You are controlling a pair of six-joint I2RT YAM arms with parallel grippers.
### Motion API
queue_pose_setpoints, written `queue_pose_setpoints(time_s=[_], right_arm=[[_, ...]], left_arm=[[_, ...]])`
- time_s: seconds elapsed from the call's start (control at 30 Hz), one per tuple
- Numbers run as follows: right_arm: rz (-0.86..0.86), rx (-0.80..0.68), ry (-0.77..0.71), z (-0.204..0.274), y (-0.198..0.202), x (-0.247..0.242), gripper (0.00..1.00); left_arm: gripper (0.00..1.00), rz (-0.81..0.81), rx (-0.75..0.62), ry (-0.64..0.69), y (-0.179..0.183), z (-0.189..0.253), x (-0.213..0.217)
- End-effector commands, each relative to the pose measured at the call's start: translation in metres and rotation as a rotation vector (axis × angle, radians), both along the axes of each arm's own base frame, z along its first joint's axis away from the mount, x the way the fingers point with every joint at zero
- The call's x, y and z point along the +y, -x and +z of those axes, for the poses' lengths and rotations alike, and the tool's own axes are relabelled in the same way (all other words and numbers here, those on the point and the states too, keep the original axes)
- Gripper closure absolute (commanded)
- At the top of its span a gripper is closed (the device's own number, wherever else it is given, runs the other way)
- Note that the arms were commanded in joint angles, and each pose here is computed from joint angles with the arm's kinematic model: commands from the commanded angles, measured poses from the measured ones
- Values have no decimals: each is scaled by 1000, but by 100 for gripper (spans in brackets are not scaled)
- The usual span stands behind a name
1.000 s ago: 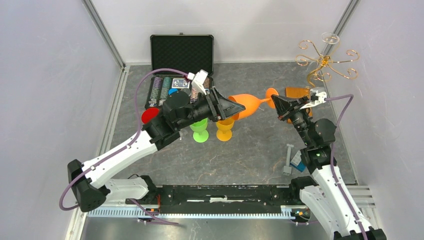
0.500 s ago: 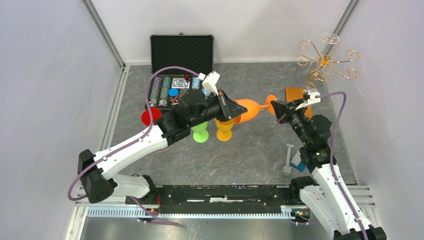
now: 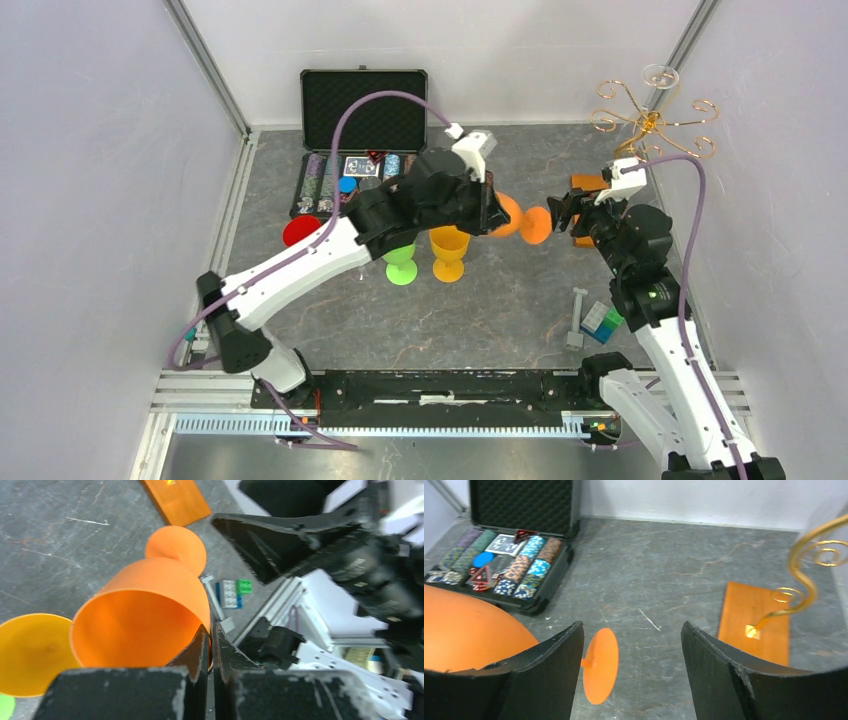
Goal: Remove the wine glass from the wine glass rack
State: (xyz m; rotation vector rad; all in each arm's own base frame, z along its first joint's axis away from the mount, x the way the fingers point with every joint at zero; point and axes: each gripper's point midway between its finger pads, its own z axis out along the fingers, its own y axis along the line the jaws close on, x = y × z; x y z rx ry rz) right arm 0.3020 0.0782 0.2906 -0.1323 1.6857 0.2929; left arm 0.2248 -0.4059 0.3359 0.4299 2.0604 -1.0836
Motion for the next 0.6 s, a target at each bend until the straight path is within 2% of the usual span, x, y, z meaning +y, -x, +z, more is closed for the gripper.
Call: queue_pose_setpoints(time_s=[0.0,0.1,0.2,0.37,0.57], right_arm=[[-127,-5,48,20,13,-27,23],[-171,-20,17,33,22,-35,22],[-213,-43,-13,45,32,-43,22],[-286,-82,-28,66,49,-59,22],[-262,-96,-5,89,64,-59,19]], left_arm=[[98,-13,-38,-323,-7,-43,8],[98,-24,-22,-463,-11,-68,2],[98,-52,-14,-547,-13,-85,-9],[98,-73,-5,-667,-23,-112,-23],[95,-55,-36,-786,-39,-139,-22]])
